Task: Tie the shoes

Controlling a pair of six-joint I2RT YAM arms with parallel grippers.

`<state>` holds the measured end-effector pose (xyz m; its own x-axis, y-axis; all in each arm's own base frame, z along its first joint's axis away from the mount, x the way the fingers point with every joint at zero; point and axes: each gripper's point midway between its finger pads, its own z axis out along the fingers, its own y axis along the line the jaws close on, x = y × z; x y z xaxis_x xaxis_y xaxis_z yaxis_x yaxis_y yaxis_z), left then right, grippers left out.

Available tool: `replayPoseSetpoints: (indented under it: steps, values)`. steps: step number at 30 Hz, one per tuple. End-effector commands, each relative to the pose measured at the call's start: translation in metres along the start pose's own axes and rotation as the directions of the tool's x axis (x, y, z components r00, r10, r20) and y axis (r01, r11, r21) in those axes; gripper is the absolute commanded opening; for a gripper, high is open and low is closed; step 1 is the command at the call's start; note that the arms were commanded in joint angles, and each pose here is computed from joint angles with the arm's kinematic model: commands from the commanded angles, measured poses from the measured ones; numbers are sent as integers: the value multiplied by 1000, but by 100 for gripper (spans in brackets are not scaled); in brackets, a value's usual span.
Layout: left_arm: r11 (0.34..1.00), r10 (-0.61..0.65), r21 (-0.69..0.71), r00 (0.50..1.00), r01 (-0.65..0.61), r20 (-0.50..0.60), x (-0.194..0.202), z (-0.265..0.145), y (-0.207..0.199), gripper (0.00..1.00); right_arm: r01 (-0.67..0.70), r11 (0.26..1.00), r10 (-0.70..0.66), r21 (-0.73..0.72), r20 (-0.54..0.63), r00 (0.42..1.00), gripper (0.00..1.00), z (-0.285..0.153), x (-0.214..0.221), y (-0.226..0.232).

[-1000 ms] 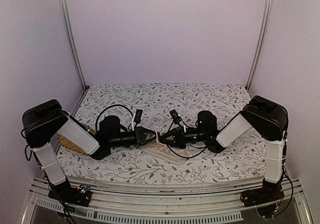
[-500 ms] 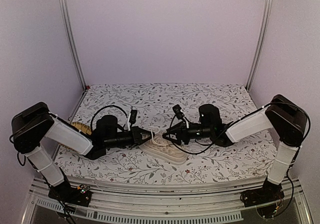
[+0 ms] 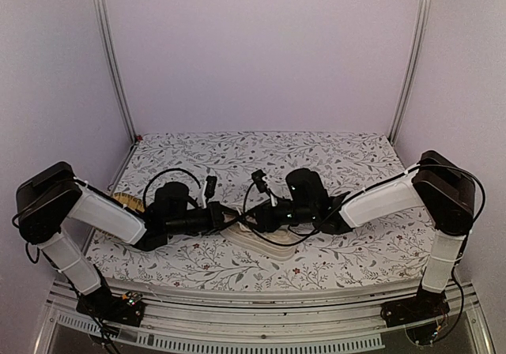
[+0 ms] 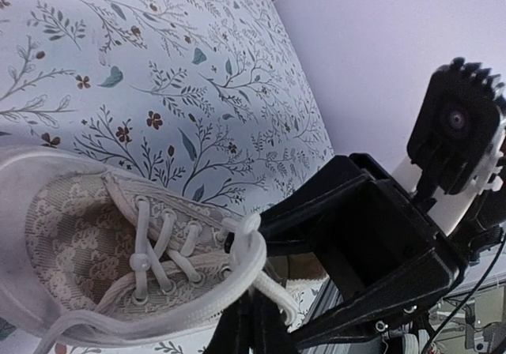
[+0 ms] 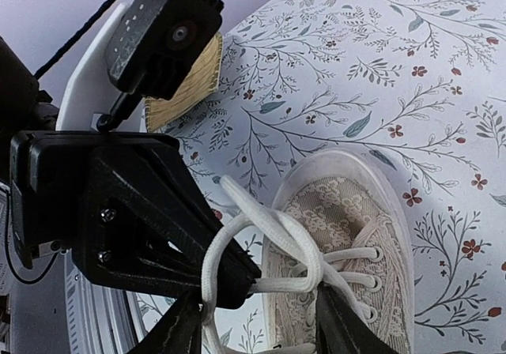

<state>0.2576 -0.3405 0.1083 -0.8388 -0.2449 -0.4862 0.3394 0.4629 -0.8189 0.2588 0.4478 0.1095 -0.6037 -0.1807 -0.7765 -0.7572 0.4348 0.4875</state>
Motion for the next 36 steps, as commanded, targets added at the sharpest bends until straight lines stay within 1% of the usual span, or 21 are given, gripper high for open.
replayPoseSetpoints:
  steps: [1,6,7,9,10,13,15,22,28,33,36]
  values:
    - [999,31,34,999,-32,9,-5,3,-15,0,-20,999,20,26,11,1000,45,7,-6,1]
    - [999,34,38,999,-34,12,-7,5,-17,0,-8,1000,8,2,-10,1000,26,11,-1,7]
    - [999,35,38,999,-35,12,-7,5,-18,0,-1,1000,1,-3,-13,1000,21,11,0,9]
    - [999,34,37,999,-34,11,-6,5,-18,0,16,1000,-16,-16,-13,1000,4,11,-1,13]
    - [999,33,32,999,-33,10,-6,4,-16,0,21,1000,-21,-16,-13,1000,3,10,-1,13]
    - [999,34,17,999,-35,22,-8,-1,-15,0,46,999,-46,14,-1,999,2,4,-7,11]
    - [999,35,5,999,-35,27,-9,-7,-13,0,70,996,-70,59,-3,998,2,-1,-10,6]
    - [998,56,-23,998,-56,-19,3,-26,-11,0,109,978,-108,179,-10,994,2,-22,-16,-19]
    - [997,81,20,987,-79,-142,24,-37,-20,0,114,970,-113,215,-18,993,2,-33,-16,-32]
    - [993,105,65,979,-95,-172,26,-48,-33,0,126,964,-122,232,-30,992,2,-36,-14,-38]
    - [993,112,55,973,-103,-204,29,-51,-33,0,129,963,-125,237,-32,992,2,-36,-16,-40]
